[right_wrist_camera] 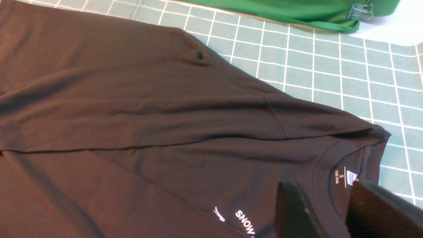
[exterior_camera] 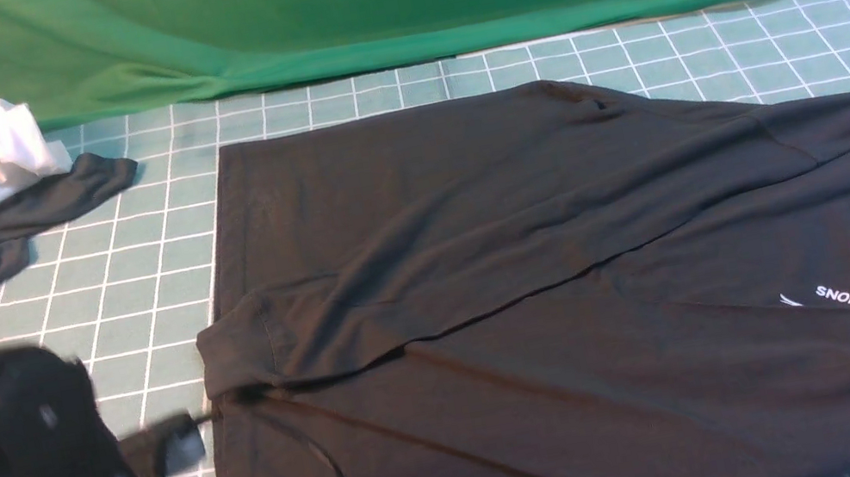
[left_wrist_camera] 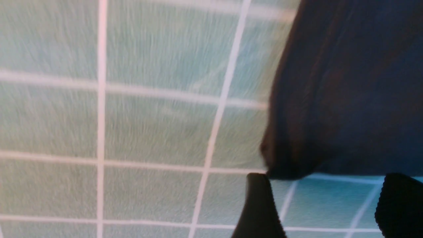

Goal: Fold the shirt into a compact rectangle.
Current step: 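Grasp the near edge of the shirt at its hem and shoulder corners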

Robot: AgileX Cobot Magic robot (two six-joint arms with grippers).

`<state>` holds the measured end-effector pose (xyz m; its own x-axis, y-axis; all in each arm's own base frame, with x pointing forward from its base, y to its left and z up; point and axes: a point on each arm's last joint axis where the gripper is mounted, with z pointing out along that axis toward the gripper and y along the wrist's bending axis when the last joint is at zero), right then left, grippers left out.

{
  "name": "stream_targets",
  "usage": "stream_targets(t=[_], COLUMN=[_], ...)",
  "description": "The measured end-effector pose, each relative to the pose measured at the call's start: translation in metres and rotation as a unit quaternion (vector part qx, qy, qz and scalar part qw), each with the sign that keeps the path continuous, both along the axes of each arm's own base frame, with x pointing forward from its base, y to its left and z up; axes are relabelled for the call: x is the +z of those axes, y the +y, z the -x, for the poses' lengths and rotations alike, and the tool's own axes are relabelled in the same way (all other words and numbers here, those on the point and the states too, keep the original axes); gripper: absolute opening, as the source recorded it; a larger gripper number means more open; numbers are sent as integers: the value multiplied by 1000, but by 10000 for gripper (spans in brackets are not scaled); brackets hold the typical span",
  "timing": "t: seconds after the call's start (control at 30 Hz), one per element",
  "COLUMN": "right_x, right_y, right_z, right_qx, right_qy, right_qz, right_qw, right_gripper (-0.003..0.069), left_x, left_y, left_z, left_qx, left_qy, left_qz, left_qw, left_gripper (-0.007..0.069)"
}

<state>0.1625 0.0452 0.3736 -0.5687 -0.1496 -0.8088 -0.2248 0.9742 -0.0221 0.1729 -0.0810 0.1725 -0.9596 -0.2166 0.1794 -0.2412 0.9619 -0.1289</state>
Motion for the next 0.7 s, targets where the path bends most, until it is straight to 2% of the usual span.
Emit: stream_targets(t=[0.13,0.37,0.7], right_x=[0,1,3], right_y=[0,0,1], right_z=[0,-1,-2], right_qx=[0,1,2], right_qy=[-1,-6,-16], right_qz=[0,-1,-4], right_qw=[1000,1000,1000], right_gripper=[237,237,237], left_x=[-11,-13,-13], left_y=[-8,-13,-7], left_z=[9,4,0], left_qx=[6,26,6], left_qy=[-22,-62,-87], left_qz=[-27,-14,-48], left_qw=[999,998,995], left_gripper=[427,427,427])
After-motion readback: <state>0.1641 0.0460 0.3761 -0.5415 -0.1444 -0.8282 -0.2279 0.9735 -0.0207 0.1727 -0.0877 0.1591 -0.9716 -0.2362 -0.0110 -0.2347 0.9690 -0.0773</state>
